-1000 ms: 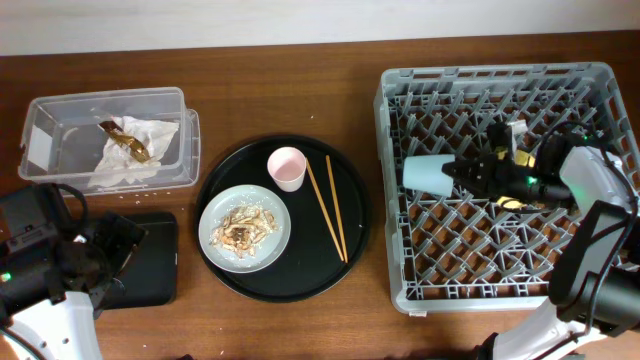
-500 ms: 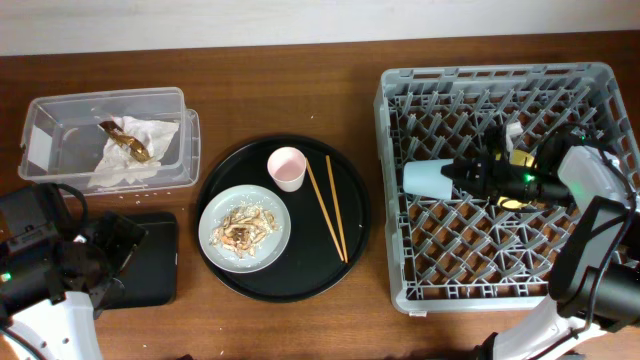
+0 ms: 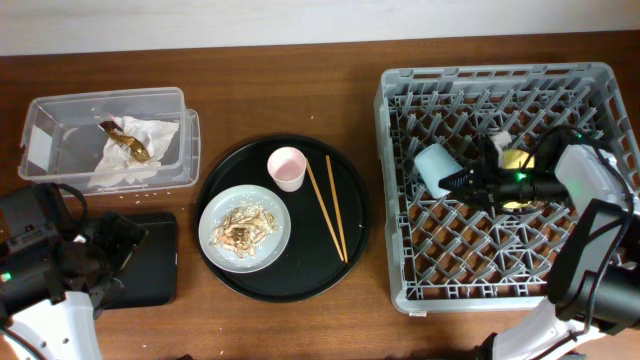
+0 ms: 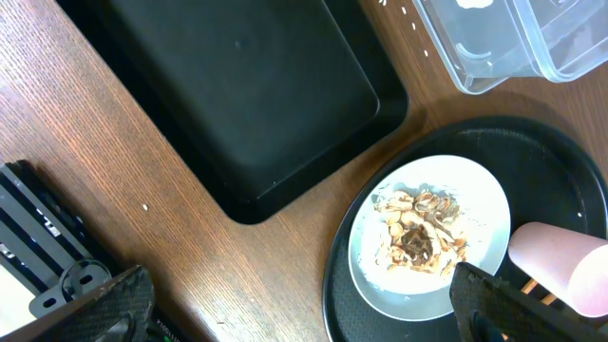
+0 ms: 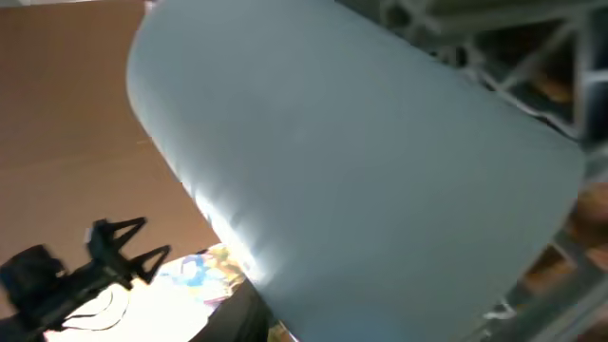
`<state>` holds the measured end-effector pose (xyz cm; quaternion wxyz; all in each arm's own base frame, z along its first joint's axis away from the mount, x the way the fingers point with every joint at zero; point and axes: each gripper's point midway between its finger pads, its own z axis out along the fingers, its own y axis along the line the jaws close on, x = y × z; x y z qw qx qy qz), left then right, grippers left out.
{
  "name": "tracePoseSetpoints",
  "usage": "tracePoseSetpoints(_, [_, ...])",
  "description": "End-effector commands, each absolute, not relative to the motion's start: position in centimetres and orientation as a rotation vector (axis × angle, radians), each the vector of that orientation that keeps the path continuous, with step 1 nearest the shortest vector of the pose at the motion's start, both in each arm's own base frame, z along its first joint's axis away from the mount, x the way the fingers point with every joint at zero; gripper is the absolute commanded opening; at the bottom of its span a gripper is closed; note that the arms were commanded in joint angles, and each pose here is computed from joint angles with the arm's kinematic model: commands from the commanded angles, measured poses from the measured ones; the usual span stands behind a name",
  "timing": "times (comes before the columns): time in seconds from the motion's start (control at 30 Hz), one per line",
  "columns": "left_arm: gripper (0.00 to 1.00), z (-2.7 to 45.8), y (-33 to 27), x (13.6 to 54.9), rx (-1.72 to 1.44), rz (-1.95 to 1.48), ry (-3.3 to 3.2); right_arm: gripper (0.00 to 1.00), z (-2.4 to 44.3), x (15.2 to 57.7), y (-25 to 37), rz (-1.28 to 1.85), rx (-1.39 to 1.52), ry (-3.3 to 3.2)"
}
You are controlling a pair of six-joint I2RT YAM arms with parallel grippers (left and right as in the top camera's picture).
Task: Sort waste into correct bins and load items into the dishwasher rack
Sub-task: 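Place the blue cup in the rack and release it, then reach the right gripper to the pink cup and grasp it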
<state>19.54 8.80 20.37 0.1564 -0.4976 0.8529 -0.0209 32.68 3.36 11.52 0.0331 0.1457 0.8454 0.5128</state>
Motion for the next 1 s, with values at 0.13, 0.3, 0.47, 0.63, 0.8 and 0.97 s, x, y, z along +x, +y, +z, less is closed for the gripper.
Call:
tracePoseSetpoints(0.13, [0.99, 20.5, 8.9, 19.5, -1.433, -0.062, 2.43, 0.29, 14.6, 28.5, -1.0, 0.96, 0.511, 2.812])
tracePoseSetpoints(0.3, [0.99, 20.5, 8.9, 19.5, -1.433, -0.062, 2.43, 0.29, 20.3, 26.6, 0.8, 0.835, 0.36, 2.676])
tracePoseSetpoints(0.47, [0.99, 20.5, 8.9, 19.5, -1.433, -0.062, 2.43, 0.34, 23.0, 28.9, 12.2, 0.715, -0.041, 2.611])
tracePoseSetpoints(0.63, [0.99, 20.5, 8.9, 19.5, -1.433, -0.062, 2.43, 0.34, 24.7, 33.6, 25.7, 0.519, -0.387, 2.657])
tracePoseSetpoints(0.8, [0.99, 20.5, 8.9, 19.5, -1.433, -0.062, 2.43, 0.34, 15.4, 38.5, 33.6, 0.07, -0.644, 2.646])
tracePoseSetpoints(0.97, [0.99, 20.5, 8.9, 19.5, -1.433, -0.062, 2.43, 0.34, 11.7, 40.3, 36.7, 0.115, -0.654, 2.611])
